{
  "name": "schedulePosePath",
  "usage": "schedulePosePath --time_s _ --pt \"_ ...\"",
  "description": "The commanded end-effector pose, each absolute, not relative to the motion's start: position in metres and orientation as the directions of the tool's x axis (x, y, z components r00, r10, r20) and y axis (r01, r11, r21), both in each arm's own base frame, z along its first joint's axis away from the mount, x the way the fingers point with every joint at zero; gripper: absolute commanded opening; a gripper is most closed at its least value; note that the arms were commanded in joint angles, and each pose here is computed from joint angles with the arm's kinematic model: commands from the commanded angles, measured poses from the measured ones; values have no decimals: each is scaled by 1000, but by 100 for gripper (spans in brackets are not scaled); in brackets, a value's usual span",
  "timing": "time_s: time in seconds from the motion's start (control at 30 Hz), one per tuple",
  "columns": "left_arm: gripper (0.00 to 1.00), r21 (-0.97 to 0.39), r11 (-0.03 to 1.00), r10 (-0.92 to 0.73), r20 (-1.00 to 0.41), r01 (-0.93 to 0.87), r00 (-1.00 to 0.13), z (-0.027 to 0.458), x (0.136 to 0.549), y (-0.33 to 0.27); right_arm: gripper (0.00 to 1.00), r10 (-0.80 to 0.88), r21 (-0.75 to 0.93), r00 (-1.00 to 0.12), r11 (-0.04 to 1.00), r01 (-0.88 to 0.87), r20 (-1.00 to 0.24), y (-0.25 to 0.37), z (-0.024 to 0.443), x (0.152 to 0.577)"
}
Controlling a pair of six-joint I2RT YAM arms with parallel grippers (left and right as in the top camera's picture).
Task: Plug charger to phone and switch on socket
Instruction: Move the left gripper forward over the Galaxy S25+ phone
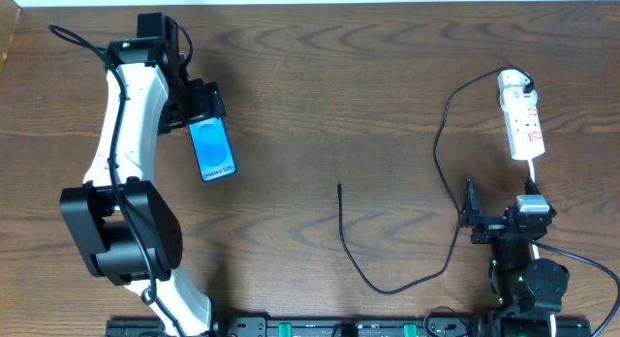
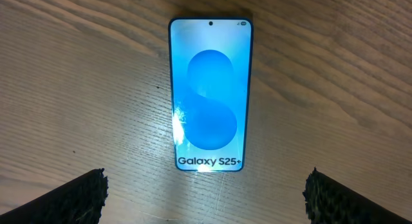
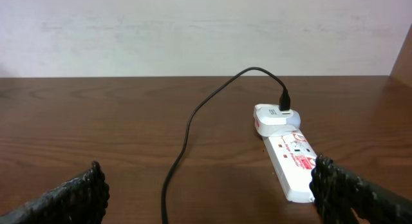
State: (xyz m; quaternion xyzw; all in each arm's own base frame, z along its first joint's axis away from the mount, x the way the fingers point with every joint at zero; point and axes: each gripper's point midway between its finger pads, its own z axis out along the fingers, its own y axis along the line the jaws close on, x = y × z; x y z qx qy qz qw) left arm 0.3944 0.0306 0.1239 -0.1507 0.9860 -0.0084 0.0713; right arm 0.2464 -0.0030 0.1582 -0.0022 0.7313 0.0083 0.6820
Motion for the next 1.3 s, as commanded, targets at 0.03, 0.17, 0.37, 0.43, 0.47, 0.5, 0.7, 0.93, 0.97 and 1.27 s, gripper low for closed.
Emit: schedulePosePath --time_s 0.03,0.17,0.37,0.43,0.47,0.5,0.7,0.93,0.97,1.27 --pt "98 -48 949 -316 -124 -313 -941 120 397 30 99 -4 -3 -69 1000 -15 -998 -3 158 246" --pt "98 -40 949 -317 -92 -314 -944 108 397 30 99 -4 -3 -69 1000 -15 -998 -3 158 246" --pt "98 -22 948 -317 -18 -317 -948 79 395 30 99 -4 -3 -68 1000 -15 -998 -3 158 246" --pt "98 -14 948 -317 12 -317 -948 68 394 29 99 -4 -3 -68 1000 -15 -998 -3 158 246" --pt "98 -11 948 -317 26 -317 -948 62 393 29 99 -4 -3 -69 1000 -15 -998 -3 158 246" --pt "98 -8 948 -317 39 -317 -948 57 393 29 99 -4 -3 -69 1000 -15 -998 -3 158 246" --pt "98 6 948 -317 92 -317 -944 35 390 29 99 -4 -3 -69 1000 -15 -998 -3 158 246" --pt "98 10 947 -319 108 -320 -941 21 388 29 99 -4 -3 -69 1000 -15 -998 -3 158 246" --pt "98 10 947 -319 109 -320 -941 20 388 29 99 -4 -3 -69 1000 -15 -998 -3 158 246" --pt "98 10 947 -320 110 -321 -941 4 383 28 99 -4 -3 -69 1000 -15 -998 -3 158 246"
